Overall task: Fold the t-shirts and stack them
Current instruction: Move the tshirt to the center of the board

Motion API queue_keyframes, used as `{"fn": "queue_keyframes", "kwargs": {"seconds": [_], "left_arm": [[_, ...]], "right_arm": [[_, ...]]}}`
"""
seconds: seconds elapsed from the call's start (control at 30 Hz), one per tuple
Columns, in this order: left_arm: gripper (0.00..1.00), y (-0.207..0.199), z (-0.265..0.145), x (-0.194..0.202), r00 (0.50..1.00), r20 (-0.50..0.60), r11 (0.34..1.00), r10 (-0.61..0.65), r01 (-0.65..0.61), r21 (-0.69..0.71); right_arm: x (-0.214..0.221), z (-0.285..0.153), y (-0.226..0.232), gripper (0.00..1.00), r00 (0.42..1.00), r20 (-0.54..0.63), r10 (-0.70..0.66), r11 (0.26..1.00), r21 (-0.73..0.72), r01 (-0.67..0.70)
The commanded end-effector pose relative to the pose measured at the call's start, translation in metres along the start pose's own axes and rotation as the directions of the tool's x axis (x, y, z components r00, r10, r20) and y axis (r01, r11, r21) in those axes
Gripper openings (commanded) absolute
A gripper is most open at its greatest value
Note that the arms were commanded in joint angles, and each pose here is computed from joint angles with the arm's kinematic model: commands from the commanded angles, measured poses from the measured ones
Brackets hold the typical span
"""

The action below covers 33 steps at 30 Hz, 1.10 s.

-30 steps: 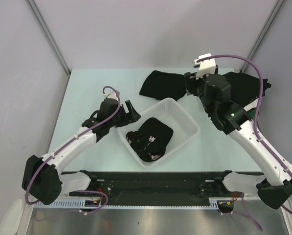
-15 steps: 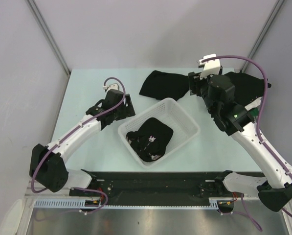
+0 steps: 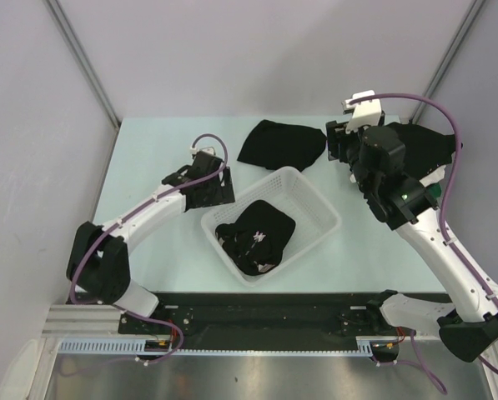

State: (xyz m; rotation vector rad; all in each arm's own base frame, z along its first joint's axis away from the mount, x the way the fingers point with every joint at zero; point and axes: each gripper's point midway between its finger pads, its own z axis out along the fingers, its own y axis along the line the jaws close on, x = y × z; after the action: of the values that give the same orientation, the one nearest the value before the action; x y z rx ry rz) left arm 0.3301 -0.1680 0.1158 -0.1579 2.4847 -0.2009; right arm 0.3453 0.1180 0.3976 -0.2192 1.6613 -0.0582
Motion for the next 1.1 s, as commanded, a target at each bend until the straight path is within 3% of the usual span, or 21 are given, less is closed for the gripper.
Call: {"fn": "queue_keyframes", "kwargs": {"seconds": [0.0,0.27,0.43,0.53,0.57,0.77,1.07], "left_arm": [[0.86,-0.025,-0.001,-0.005,0.998,-0.018,0.995,0.065,-0.063,0.084],[0.8,-0.037,0.017,0.015,0.983,-0.111,0.985,0.149,-0.138,0.101],[0.67,-0.042,0.021,0.015,0.98,-0.12,0.985,0.157,-0.146,0.095],[0.47,-0.039,0.023,0.012,0.98,-0.121,0.986,0.158,-0.151,0.068],[0.35,-0.038,0.024,0.011,0.98,-0.124,0.987,0.158,-0.152,0.057],[0.0,-0.018,0.027,0.009,0.976,-0.16,0.983,0.15,-0.165,-0.08],[0.0,0.033,-0.002,0.004,0.987,-0.137,0.94,0.079,-0.119,-0.319]], "right_arm": [[-0.008,-0.005,-0.007,0.7,0.999,0.028,0.02,1.0,0.006,-0.02],[-0.005,-0.003,-0.007,0.7,0.999,0.022,0.03,1.0,0.007,-0.03],[-0.004,-0.003,-0.008,0.7,0.999,0.021,0.031,0.999,0.007,-0.032],[-0.002,-0.003,-0.008,0.7,0.999,0.015,0.029,1.0,0.005,-0.029],[-0.002,-0.003,-0.007,0.7,0.999,0.014,0.031,1.0,0.003,-0.031],[0.003,-0.002,-0.006,0.7,1.0,0.005,0.03,1.0,-0.003,-0.03],[0.003,-0.005,-0.005,0.7,0.999,0.005,0.038,0.999,-0.013,-0.038]]}}
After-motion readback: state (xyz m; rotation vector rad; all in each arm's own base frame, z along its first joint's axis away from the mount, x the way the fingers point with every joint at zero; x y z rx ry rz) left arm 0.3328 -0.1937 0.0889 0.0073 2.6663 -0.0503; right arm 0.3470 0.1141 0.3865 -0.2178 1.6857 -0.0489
